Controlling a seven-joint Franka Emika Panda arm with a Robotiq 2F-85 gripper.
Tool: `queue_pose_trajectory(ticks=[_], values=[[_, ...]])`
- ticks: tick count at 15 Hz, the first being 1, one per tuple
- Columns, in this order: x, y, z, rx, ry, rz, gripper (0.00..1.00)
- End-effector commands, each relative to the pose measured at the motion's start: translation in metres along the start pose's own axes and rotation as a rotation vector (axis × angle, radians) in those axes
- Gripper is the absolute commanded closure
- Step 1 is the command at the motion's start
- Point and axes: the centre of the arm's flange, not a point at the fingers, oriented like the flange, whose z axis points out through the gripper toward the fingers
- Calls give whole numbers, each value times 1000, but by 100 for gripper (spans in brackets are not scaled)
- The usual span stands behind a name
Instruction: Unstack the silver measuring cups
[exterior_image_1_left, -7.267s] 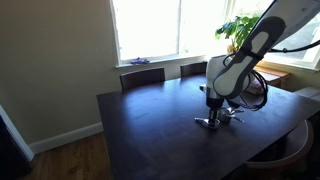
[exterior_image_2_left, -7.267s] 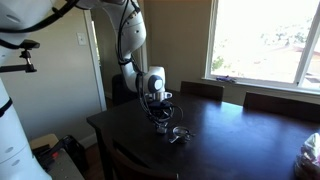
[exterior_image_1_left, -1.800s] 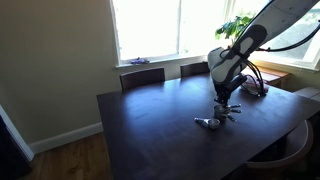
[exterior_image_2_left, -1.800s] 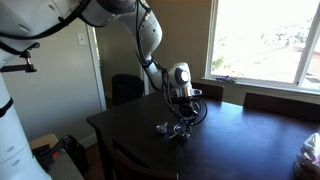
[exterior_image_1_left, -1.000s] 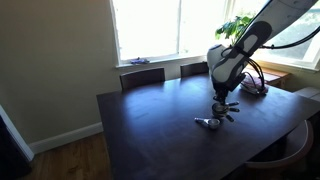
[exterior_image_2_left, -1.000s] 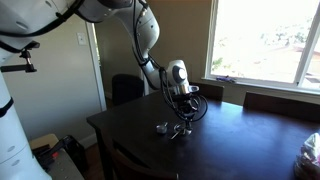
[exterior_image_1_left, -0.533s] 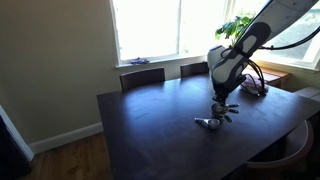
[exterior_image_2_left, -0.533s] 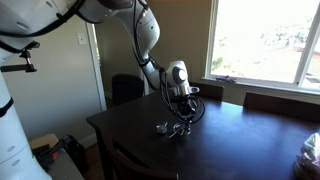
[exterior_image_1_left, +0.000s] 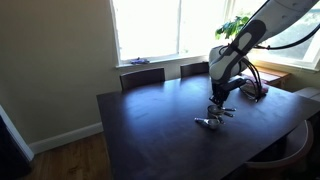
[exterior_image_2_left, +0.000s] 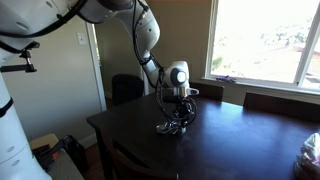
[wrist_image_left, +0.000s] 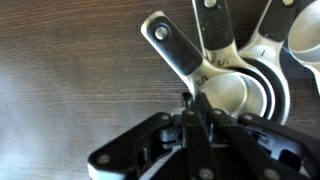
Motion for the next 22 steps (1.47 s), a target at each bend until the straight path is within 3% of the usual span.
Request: queue_pose_trajectory(ticks=[1,2,3,5,13,15,22], values=[[-14,-7,1,36,-10,38,98],[-15,-7,0,22,-14,10,68],[-16,-6,-2,8,-9,-6,68],[-19,-4,-5,-8,4,-39,56],[-28,7,-30,-11,28,-118,5],[-30,11,-40,-14,28,-174,0],[-22,36,-61,-83,-86,-439,0]])
